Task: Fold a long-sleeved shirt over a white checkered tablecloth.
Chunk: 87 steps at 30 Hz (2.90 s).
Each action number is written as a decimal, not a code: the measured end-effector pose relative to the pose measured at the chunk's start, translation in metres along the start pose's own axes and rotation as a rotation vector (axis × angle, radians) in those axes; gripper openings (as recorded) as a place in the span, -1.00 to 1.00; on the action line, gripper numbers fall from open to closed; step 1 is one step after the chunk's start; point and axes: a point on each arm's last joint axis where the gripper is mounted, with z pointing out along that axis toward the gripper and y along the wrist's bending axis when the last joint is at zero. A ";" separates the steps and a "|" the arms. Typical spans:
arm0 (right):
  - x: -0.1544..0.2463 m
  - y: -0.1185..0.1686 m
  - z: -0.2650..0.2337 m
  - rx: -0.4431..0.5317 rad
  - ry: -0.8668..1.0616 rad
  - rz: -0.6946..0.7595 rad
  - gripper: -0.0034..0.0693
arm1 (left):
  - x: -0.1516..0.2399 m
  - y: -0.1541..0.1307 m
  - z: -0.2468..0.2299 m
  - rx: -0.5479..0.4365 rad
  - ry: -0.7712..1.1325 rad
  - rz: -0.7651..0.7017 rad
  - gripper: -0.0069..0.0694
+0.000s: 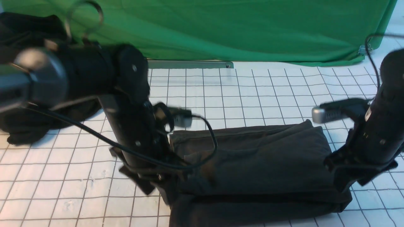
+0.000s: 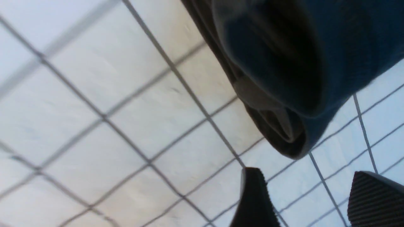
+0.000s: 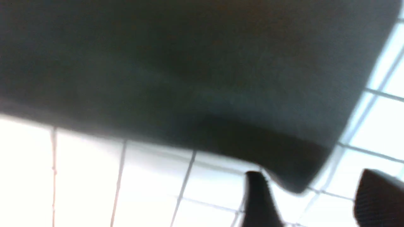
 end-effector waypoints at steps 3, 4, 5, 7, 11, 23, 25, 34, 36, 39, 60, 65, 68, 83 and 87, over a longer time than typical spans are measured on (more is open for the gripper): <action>0.008 0.003 -0.043 0.001 -0.132 -0.027 -0.52 | 0.006 -0.001 -0.037 -0.081 -0.115 0.031 0.24; 0.009 0.003 -0.045 0.001 -0.139 -0.029 -0.55 | 0.007 -0.001 -0.040 -0.085 -0.122 0.032 0.24; 0.017 0.004 -0.064 0.002 -0.203 -0.035 -0.71 | 0.010 -0.002 -0.049 -0.093 -0.150 0.037 0.24; 0.037 0.006 -0.093 0.003 -0.304 -0.043 -0.85 | 0.016 -0.004 -0.062 -0.097 -0.194 0.041 0.19; 0.073 0.008 -0.131 0.006 -0.455 -0.059 -0.89 | 0.019 -0.005 -0.069 -0.098 -0.218 0.040 0.04; 0.248 0.009 -0.174 0.041 -1.252 -0.120 -0.88 | 0.015 -0.005 -0.072 -0.100 -0.281 0.030 -0.81; 0.254 0.008 -0.166 0.045 -1.314 -0.121 -0.88 | 0.014 -0.005 -0.072 -0.101 -0.290 0.028 -0.82; 0.238 0.000 -0.090 0.065 -1.651 -0.093 -0.87 | 0.011 -0.005 -0.073 -0.101 -0.319 0.026 -0.82; 0.234 -0.001 -0.081 0.068 -1.664 -0.089 -0.86 | 0.011 -0.005 -0.073 -0.101 -0.319 0.026 -0.82; 0.232 -0.001 -0.080 0.069 -1.675 -0.088 -0.86 | 0.011 -0.004 -0.073 -0.110 -0.318 0.039 -0.82; 0.232 -0.001 -0.078 0.068 -1.664 -0.088 -0.72 | 0.010 -0.006 -0.073 -0.083 -0.329 0.041 -0.82; 0.230 -0.004 -0.050 0.089 -1.586 -0.077 -0.68 | 0.010 -0.009 -0.073 -0.049 -0.333 0.030 -0.82; 0.230 -0.010 -0.023 0.166 -1.517 -0.064 -0.66 | 0.009 -0.009 -0.073 -0.048 -0.349 0.024 -0.82; 0.241 -0.020 0.044 0.283 -1.355 -0.056 -0.57 | 0.025 -0.012 -0.098 -0.074 -0.427 -0.018 -0.81; 0.243 -0.019 0.043 0.288 -1.381 -0.057 -0.56 | 0.044 -0.014 -0.123 -0.121 -0.509 -0.023 -0.81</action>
